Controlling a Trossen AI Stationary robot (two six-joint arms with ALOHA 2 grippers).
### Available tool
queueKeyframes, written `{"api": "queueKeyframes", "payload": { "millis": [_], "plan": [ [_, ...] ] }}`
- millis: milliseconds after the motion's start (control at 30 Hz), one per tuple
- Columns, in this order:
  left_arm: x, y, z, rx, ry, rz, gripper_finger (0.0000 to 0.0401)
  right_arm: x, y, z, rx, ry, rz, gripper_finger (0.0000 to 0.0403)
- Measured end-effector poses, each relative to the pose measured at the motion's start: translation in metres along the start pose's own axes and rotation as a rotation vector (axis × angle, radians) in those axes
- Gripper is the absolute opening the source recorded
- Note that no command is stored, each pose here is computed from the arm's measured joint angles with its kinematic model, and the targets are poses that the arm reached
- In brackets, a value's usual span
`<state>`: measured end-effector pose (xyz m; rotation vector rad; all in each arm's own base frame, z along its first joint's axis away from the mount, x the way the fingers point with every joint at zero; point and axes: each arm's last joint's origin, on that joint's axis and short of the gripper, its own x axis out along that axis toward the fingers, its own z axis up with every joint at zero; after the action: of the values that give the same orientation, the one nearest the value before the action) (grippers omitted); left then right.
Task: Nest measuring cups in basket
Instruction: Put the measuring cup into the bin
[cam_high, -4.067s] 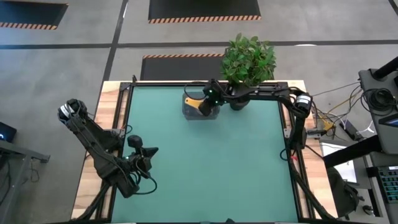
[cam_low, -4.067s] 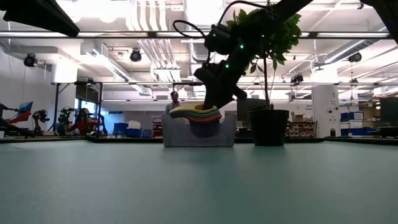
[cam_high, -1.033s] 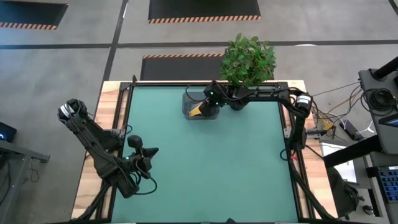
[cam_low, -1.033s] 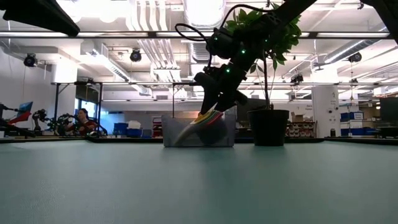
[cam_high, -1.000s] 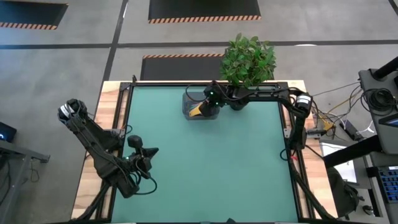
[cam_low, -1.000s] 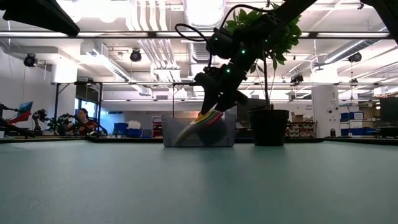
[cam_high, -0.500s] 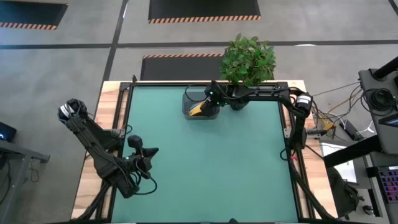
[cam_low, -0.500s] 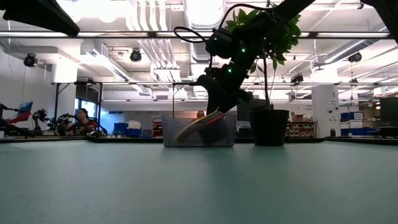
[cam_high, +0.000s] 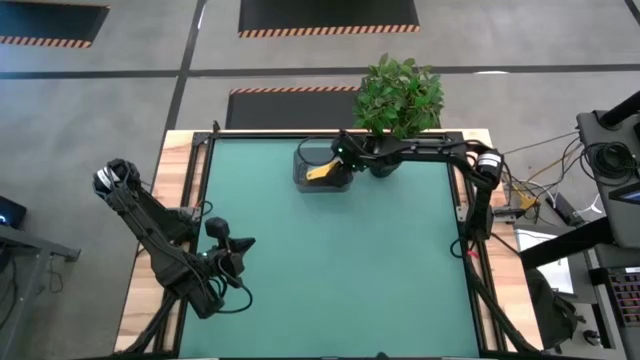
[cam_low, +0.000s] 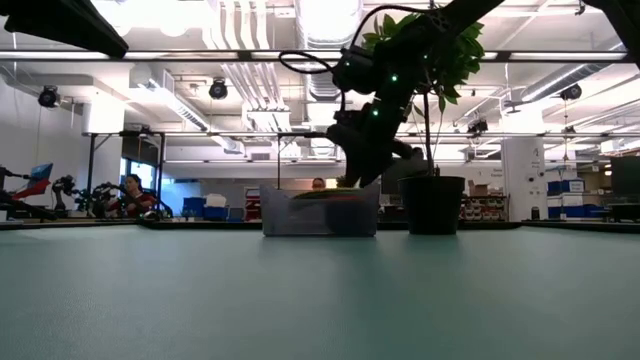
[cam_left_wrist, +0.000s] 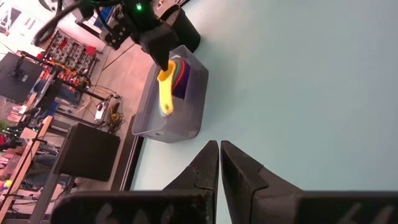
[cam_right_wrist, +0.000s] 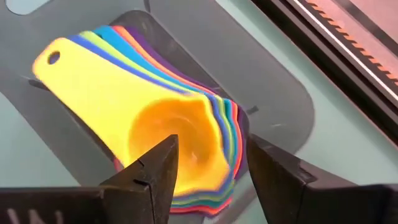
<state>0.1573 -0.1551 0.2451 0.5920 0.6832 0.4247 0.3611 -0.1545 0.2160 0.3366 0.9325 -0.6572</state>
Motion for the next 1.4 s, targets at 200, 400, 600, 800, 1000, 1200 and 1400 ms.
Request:
{"api": "queueKeyframes", "payload": {
  "millis": [200,400,600,800,1000,1200,1400],
  "plan": [
    [0.000,0.000,0.000,0.000,0.000,0.000,0.0000,-0.011,-0.001,0.001,-0.002,0.000,0.001,0.0167],
    [0.000,0.000,0.000,0.000,0.000,0.000,0.0000,-0.026,0.003,0.004,-0.007,-0.041,0.023,0.0160],
    [0.000,0.000,0.000,-0.003,-0.008,0.007,0.0000,-0.033,0.024,-0.002,-0.084,-0.047,0.062,0.0131],
    [0.001,0.000,0.002,-0.024,-0.020,0.015,0.0000,-0.042,0.057,-0.013,-0.265,-0.056,0.112,0.0077],
    [0.012,0.001,0.010,-0.100,-0.016,0.026,0.0000,-0.073,0.097,-0.032,-0.466,-0.112,0.200,0.0034],
    [0.029,0.000,0.029,-0.121,-0.028,-0.029,0.0000,-0.109,0.116,-0.064,-0.584,-0.168,0.278,0.0013],
    [0.053,0.005,0.045,-0.073,-0.001,-0.200,0.0000,-0.136,0.112,-0.101,-0.613,-0.369,0.325,0.0009]
  ]
}}
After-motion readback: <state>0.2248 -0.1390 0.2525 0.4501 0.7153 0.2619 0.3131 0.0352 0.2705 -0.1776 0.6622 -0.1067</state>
